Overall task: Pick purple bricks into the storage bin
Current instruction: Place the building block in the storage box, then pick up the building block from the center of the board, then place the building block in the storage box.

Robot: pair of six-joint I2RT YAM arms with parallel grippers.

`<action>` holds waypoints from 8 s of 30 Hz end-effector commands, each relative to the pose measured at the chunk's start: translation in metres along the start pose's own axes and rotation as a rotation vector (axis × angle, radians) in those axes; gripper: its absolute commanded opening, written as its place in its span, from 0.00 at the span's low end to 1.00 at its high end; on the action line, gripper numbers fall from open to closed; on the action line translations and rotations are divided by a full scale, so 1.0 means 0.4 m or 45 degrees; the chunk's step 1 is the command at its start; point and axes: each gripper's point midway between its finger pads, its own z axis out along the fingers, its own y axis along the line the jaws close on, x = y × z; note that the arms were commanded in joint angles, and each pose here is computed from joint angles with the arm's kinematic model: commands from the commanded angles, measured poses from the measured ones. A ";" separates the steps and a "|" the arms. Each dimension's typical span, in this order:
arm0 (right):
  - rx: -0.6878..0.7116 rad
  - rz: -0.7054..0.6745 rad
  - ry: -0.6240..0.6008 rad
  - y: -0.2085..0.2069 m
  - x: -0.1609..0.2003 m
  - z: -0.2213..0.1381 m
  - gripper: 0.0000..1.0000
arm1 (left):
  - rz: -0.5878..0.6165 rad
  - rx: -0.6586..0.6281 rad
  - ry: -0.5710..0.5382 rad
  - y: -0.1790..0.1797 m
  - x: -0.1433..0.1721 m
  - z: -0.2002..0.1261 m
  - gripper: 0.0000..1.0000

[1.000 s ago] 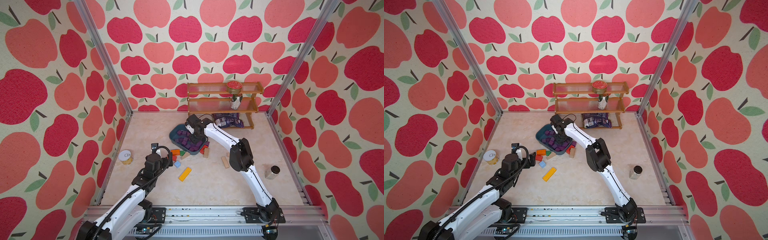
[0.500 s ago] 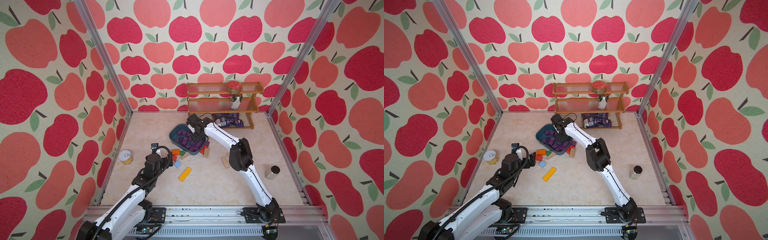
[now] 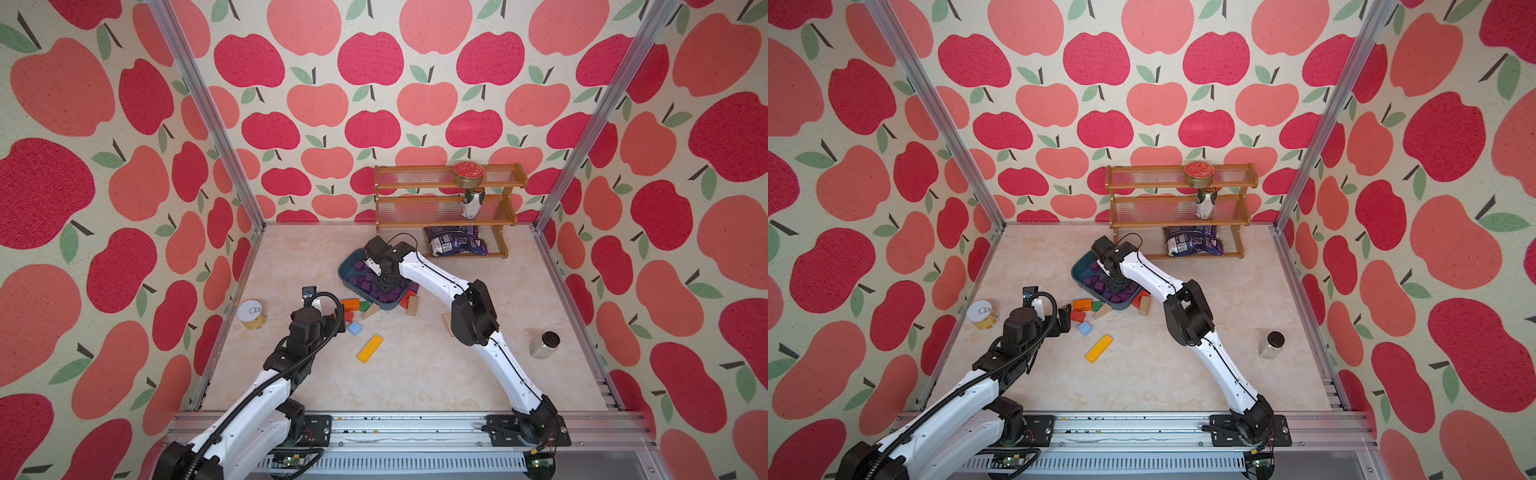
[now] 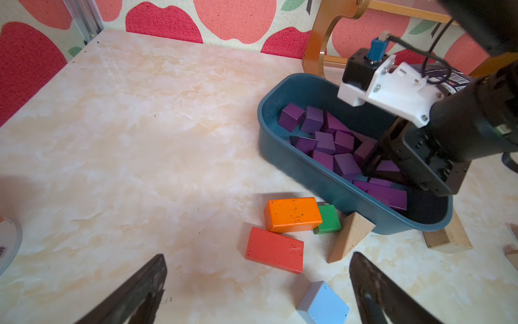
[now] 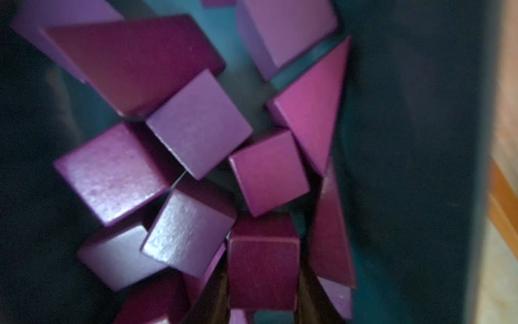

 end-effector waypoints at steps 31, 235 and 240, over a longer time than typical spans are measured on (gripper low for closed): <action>0.110 0.128 -0.259 -0.087 -0.030 -0.249 0.61 | -0.016 -0.026 0.009 0.012 0.004 -0.001 0.99; -0.109 0.072 -0.171 0.017 -0.037 -0.027 0.37 | -0.036 -0.036 0.014 0.021 0.005 0.001 0.99; -0.050 0.088 -0.214 -0.013 -0.052 -0.058 0.50 | -0.036 -0.034 0.015 0.020 0.006 0.001 0.99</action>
